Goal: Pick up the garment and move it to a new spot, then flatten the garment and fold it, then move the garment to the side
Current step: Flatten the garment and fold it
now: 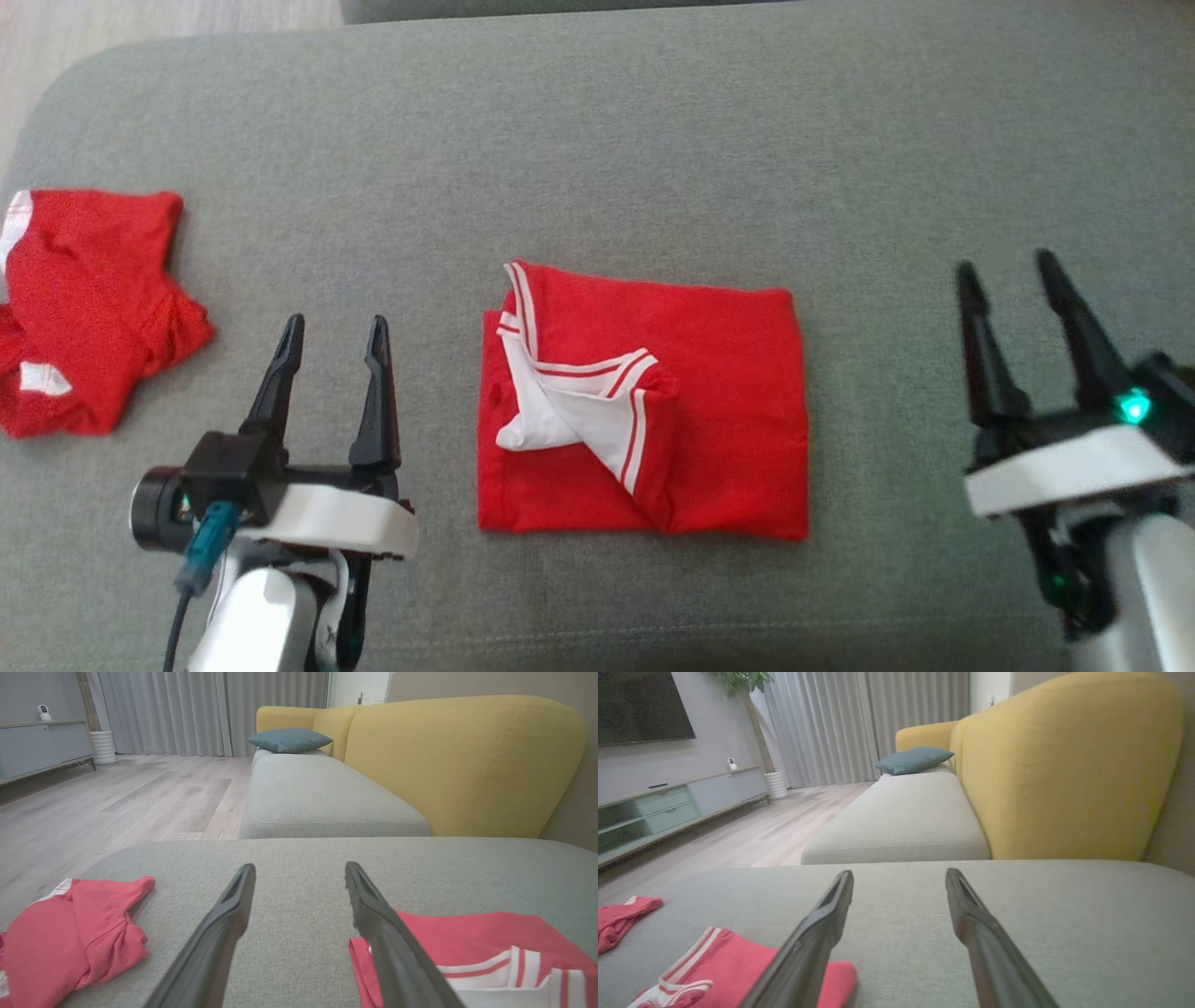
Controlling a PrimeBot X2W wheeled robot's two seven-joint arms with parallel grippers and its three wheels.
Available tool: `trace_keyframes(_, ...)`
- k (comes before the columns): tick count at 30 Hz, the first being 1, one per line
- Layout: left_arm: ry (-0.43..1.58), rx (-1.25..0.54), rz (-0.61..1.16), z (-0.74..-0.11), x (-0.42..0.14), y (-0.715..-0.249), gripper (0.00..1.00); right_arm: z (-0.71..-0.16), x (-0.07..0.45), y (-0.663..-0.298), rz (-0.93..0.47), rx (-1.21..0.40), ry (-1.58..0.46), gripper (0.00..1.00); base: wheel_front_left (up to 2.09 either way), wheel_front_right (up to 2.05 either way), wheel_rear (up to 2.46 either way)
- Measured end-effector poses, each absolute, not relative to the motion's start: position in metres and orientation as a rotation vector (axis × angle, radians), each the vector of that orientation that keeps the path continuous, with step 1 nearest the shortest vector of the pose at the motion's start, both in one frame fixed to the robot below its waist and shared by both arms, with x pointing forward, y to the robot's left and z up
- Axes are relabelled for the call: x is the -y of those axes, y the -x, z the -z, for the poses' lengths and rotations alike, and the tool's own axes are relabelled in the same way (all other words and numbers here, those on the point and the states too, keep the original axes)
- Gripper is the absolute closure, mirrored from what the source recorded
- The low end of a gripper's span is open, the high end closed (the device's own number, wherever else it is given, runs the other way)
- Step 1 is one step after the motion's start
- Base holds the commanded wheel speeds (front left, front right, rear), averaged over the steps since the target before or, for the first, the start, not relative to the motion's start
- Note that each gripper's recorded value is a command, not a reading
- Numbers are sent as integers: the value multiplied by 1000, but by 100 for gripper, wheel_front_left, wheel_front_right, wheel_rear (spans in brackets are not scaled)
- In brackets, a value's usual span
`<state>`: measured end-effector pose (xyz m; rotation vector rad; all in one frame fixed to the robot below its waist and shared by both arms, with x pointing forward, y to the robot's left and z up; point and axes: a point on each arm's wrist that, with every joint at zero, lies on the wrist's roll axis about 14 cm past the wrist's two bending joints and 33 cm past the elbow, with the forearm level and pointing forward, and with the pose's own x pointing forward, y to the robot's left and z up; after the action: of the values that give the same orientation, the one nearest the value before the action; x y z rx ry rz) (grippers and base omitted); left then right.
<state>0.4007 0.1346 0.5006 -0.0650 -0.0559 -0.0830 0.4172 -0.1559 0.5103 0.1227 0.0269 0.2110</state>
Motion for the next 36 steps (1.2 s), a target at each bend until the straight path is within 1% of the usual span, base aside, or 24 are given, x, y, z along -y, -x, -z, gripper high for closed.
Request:
trace_keyframes(4, 61, 59, 96, -501, -131, -402, 0, -510, 180, -402, -133, -42, -105, 0, 0, 0, 0)
trace_keyframes(10, 59, 57, 113, -501, -126, -403, 0, -499, 182, -382, -103, -93, -128, 0, 0, 0, 0)
trace_keyframes(16, 54, 47, 111, -497, -127, -402, 0, -502, 181, -382, -101, -88, -135, 0, 0, 0, 0)
trace_keyframes(24, 50, 33, 108, -493, -128, -399, 0, -495, 176, -383, -115, -124, -136, 0, 0, 0, 0)
trace_keyframes(25, 50, 31, 107, -492, -129, -399, 0, -491, 172, -383, -127, -137, -139, 45, 0, 0, 0)
trace_keyframes(26, 50, 30, 106, -492, -129, -399, 0, -486, 164, -382, -148, -159, -146, 100, 0, 0, 0)
trace_keyframes(31, 47, 22, 92, -489, -134, -398, 0, -450, 106, -381, -303, -290, -209, 100, 0, 0, 0)
trace_keyframes(36, 42, 24, 71, -490, -141, -399, 0, -432, 43, -382, -469, -358, -267, 100, 0, 0, 0)
